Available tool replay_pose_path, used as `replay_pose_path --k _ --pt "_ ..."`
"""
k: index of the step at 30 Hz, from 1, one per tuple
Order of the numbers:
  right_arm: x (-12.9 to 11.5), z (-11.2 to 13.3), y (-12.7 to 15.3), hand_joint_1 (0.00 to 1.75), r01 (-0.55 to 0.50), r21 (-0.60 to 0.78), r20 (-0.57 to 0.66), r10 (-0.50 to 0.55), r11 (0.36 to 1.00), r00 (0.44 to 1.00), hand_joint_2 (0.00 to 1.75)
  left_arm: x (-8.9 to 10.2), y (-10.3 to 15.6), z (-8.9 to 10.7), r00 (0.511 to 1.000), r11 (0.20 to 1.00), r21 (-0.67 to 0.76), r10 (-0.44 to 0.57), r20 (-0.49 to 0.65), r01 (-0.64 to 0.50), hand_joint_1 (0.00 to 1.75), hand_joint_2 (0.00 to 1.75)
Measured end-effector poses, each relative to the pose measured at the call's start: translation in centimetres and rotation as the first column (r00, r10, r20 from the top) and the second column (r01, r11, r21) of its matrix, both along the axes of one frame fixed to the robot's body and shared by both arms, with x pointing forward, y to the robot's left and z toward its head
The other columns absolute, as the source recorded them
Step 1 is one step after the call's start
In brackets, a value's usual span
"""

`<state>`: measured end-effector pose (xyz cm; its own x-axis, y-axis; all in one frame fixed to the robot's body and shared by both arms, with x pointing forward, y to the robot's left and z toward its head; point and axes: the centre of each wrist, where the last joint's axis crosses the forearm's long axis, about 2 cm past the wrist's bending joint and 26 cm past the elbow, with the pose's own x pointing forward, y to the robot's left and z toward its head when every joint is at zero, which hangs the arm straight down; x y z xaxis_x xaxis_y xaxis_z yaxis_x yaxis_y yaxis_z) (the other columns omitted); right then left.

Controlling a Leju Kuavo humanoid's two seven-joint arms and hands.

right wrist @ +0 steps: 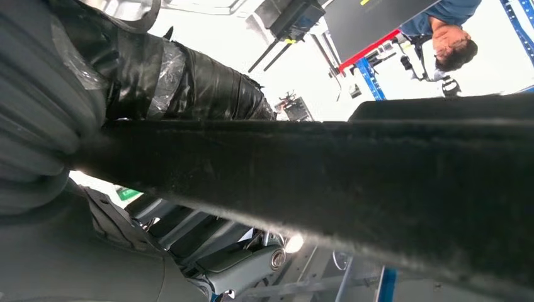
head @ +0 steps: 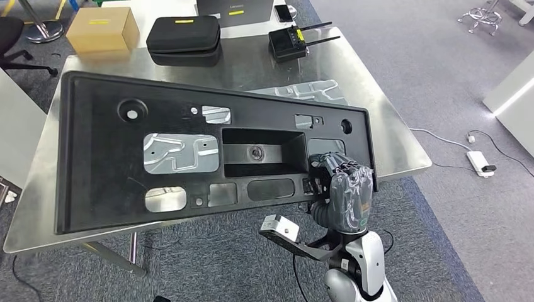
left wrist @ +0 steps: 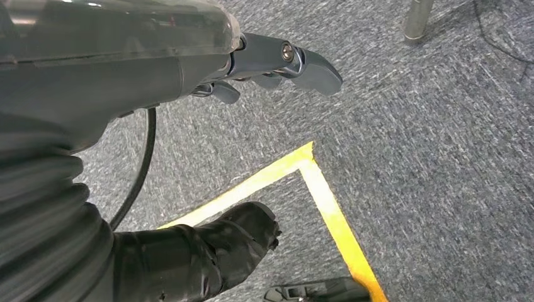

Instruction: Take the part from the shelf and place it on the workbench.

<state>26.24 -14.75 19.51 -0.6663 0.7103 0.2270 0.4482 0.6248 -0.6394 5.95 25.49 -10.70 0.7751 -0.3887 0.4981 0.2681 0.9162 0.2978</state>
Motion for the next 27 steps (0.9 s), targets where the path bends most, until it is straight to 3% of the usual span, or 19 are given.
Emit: replay_pose_path --k 27 --pt "0.4 0.9 1.0 1.75 -0.02 -0.014 0.025 0.02 1.0 0.999 1.75 0.4 -0.3 0.1 1.0 1.0 0.03 0.009 0.0 -0.009 0.0 1.75"
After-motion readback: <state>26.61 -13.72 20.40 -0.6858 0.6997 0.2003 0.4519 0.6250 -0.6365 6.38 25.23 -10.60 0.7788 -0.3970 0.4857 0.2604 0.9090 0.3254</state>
